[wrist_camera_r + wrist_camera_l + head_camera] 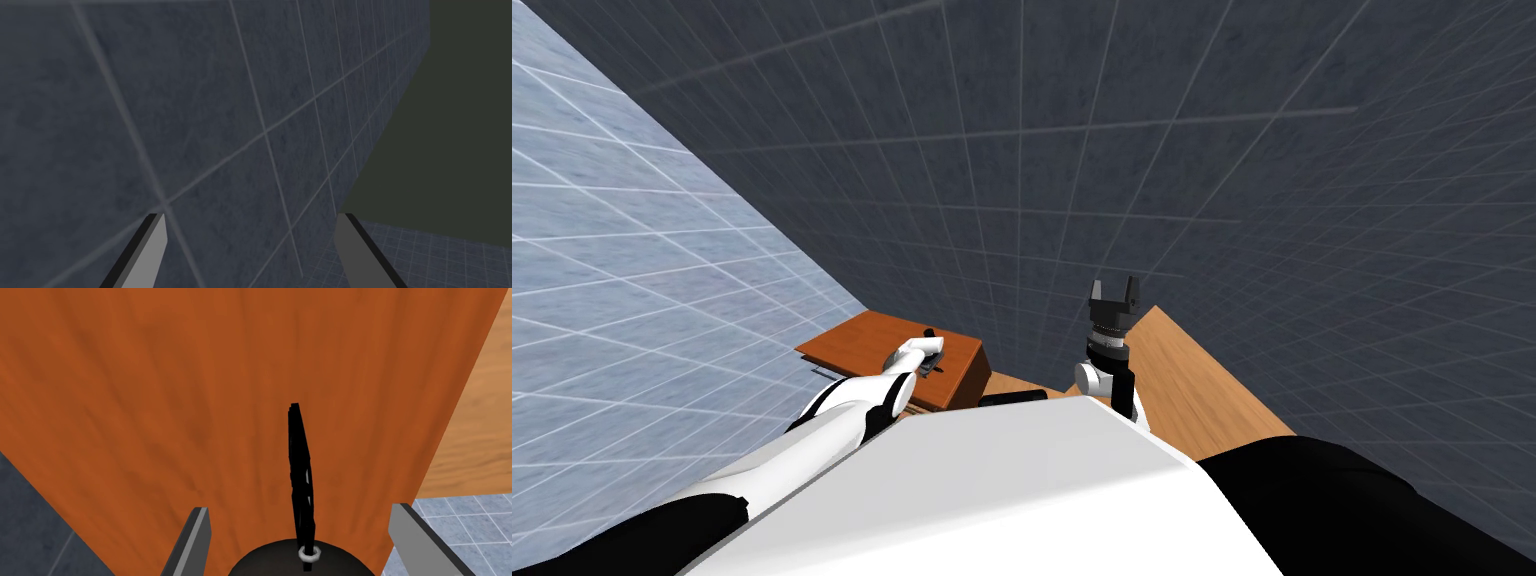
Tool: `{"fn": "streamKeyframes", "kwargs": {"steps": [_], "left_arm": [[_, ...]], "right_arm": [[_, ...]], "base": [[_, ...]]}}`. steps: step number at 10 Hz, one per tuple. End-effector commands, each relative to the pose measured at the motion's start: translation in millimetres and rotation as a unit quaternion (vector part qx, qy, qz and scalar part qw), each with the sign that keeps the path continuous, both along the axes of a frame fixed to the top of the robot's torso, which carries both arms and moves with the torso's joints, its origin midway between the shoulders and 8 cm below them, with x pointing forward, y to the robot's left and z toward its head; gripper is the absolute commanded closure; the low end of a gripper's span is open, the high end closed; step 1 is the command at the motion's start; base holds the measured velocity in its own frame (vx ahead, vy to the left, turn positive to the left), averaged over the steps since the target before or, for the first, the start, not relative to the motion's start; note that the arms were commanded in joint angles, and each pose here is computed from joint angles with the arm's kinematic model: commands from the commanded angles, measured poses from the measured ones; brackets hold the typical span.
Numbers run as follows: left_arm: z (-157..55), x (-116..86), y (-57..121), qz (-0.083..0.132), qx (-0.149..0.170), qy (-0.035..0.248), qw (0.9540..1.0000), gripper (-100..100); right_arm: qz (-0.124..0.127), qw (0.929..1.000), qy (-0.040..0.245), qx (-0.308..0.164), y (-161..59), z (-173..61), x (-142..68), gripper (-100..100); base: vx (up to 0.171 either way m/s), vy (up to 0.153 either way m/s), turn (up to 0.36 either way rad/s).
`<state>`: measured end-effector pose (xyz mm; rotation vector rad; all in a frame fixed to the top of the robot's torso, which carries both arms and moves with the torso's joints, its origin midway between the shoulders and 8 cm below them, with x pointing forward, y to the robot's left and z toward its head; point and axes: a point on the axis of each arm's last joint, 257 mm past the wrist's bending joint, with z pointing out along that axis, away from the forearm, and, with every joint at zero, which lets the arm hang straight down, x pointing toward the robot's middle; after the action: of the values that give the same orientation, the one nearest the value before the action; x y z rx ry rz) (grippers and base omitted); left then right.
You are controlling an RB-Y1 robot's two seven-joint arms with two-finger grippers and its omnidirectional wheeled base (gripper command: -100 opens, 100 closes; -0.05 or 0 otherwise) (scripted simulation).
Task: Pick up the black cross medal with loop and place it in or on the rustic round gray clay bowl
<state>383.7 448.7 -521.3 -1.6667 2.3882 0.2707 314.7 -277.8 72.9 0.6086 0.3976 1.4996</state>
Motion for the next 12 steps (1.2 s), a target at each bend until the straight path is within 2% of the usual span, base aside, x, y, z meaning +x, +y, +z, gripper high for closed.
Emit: {"fn": "streamKeyframes", "kwargs": {"steps": [1, 3, 4, 5, 8, 9, 10, 12], "left_arm": [[1, -7, 5.3, 0.005, 0.001, 0.014, 0.9999, -100], [2, -7, 4.7, 0.004, 0.001, 0.013, 0.9999, -100], [2, -7, 4.9, 0.004, 0.001, 0.014, 0.9999, 0], [-8, -16, 2.2, 0.006, 0.001, 0.014, 0.9999, -100], [-20, -27, -1.3, 0.007, 0.001, 0.015, 0.9999, -100], [-18, -25, 0.2, 0.007, 0.0, 0.016, 0.9998, -100], [-18, -25, 0.2, 0.007, 0.001, 0.015, 0.9999, 100], [-19, -26, 0.9, 0.008, 0.001, 0.017, 0.9998, 100]], "right_arm": [[0.0, 1.0, 0.0, 0.0, 0, 0, 0, 0], [0.0, 1.0, 0.0, 0.0, 0, 0, 0, 0], [0.0, 1.0, 0.0, 0.0, 0, 0, 0, 0], [0.0, 1.0, 0.0, 0.0, 0, 0, 0, 0], [0.0, 1.0, 0.0, 0.0, 0, 0, 0, 0], [0.0, 1.0, 0.0, 0.0, 0, 0, 0, 0], [0.0, 1.0, 0.0, 0.0, 0, 0, 0, 0], [0.0, 1.0, 0.0, 0.0, 0, 0, 0, 0]], "base": [[0.036, 0.013, -0.009], [0.012, 0.003, 0.0], [0.0, 0.0, 0.0], [0.036, 0.023, -0.021], [0.039, 0.03, -0.013], [0.025, 0.015, -0.005], [0.0, 0.0, 0.0], [-0.001, 0.001, 0.01]]}}
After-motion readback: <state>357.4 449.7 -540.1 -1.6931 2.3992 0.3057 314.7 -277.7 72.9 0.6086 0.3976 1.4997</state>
